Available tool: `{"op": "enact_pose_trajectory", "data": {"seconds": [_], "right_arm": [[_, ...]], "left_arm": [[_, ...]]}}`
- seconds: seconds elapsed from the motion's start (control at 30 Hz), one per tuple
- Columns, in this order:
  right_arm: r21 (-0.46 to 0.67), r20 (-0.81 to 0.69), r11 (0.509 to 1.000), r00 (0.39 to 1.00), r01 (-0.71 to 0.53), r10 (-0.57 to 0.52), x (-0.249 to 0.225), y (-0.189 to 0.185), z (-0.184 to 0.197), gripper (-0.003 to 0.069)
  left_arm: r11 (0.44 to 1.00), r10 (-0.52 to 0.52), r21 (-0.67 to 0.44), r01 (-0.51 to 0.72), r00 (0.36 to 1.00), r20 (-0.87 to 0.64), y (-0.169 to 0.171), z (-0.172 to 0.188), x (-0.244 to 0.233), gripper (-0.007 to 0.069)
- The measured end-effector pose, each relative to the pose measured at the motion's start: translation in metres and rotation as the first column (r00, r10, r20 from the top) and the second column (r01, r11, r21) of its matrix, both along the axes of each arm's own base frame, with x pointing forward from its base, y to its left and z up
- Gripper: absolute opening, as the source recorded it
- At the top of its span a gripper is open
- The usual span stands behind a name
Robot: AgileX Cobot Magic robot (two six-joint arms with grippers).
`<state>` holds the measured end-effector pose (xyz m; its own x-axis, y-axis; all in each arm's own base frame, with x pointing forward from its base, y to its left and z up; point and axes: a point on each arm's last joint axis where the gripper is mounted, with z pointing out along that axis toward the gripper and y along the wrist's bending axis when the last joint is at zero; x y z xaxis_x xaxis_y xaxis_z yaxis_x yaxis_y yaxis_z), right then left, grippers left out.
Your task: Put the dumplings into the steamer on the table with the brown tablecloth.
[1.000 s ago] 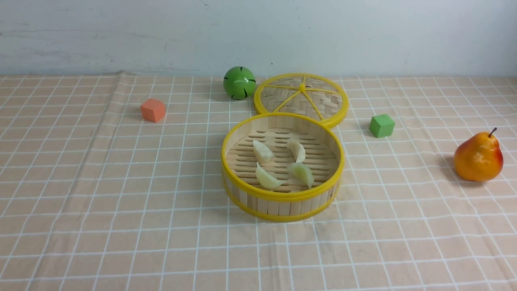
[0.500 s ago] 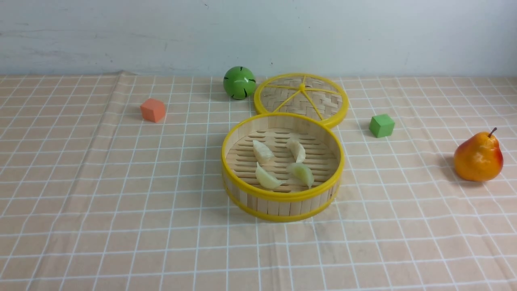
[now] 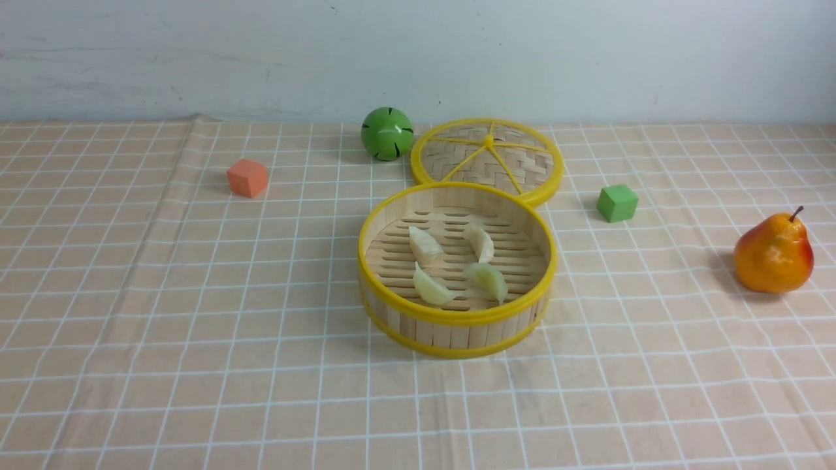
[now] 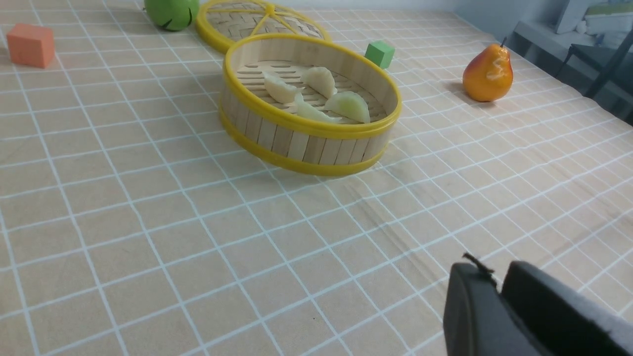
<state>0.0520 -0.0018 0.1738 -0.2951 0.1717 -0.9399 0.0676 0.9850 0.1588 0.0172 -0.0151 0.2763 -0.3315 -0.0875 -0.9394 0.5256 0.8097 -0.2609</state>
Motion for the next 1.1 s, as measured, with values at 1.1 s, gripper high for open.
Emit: {"op": "enact_pose_trajectory", "data": {"seconds": [1.1], "right_arm": [[0.000,-0.001,1.000,1.000,0.000,0.000,0.000,0.000,0.000,0.0056]], "left_arm": [[0.763,0.645,0.078,-0.642,0.764,-0.028,0.019,-0.105,0.036,-0.0014]]}}
